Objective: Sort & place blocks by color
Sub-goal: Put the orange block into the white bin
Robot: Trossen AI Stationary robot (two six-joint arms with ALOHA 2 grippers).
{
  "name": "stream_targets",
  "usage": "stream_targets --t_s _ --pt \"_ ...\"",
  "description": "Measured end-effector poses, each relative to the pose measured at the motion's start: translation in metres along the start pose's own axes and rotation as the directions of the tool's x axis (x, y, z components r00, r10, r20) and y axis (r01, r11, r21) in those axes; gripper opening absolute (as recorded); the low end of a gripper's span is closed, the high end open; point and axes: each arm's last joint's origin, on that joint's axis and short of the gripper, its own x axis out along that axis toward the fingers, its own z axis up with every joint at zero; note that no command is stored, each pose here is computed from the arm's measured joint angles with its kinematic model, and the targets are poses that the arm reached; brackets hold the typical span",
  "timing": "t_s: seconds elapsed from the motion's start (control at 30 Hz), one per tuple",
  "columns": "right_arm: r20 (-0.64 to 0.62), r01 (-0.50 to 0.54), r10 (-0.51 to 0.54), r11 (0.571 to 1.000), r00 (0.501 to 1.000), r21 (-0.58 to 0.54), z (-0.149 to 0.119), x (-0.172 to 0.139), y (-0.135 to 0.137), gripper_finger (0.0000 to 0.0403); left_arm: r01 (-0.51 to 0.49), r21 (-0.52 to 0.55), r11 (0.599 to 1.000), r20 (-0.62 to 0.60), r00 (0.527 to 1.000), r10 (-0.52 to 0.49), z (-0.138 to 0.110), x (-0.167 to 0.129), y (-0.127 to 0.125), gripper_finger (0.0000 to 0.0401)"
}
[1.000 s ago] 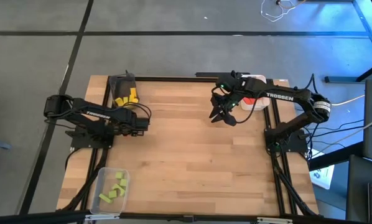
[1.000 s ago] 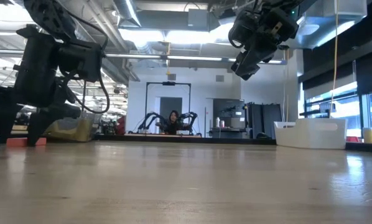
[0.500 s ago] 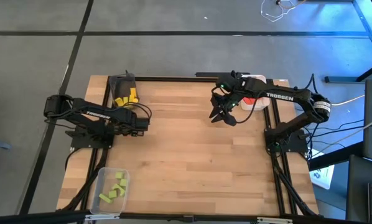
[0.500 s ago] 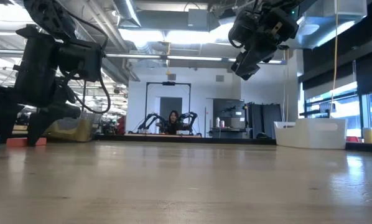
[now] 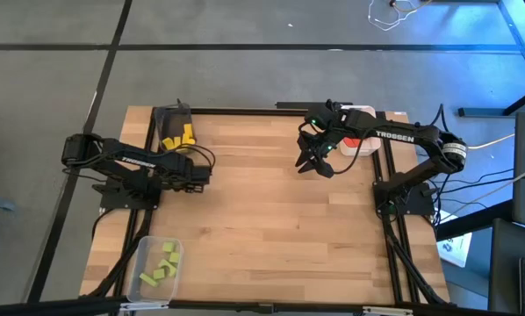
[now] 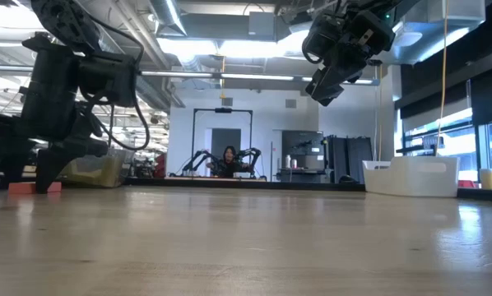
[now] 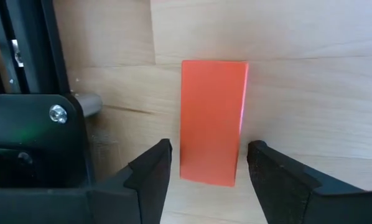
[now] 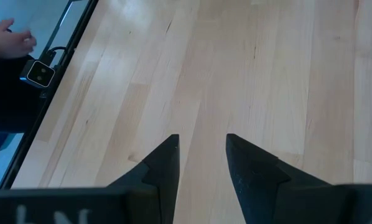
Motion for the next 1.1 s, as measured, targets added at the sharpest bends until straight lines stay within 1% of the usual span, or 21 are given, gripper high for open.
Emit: stream_targets --t_s 0.27,0.5,0.73,0.87,0.93,1.1 --pt "0.000 0.000 0.000 1.000 1.000 0.000 0.000 0.000 0.000 0.0133 0.042 0.020 0.999 -0.003 0.999 -0.042 0.000 0.000 -0.004 0.0164" --pt "0.000 0.000 0.000 1.000 1.000 0.000 0.000 0.000 0.000 0.0133 0.050 0.020 0.999 -0.003 0.999 -0.050 0.000 0.000 -0.005 0.0128" --pt "0.000 0.000 0.000 1.000 1.000 0.000 0.000 0.000 0.000 0.0133 0.051 0.022 0.998 -0.004 0.999 -0.051 0.000 0.000 -0.005 0.0125" --pt "0.000 0.000 0.000 1.000 1.000 0.000 0.000 0.000 0.000 0.0133 0.068 0.075 0.995 0.009 0.998 -0.069 -0.001 -0.005 -0.010 0.0124" --pt "0.000 0.000 0.000 1.000 1.000 0.000 0.000 0.000 0.000 0.0133 0.079 0.098 0.992 0.021 0.996 -0.082 -0.001 -0.009 -0.013 0.0124" --pt "0.002 0.001 -0.001 1.000 1.000 -0.002 0.000 0.000 0.000 0.0133 0.159 0.131 0.979 0.044 0.985 -0.165 0.001 -0.017 -0.024 0.0123"
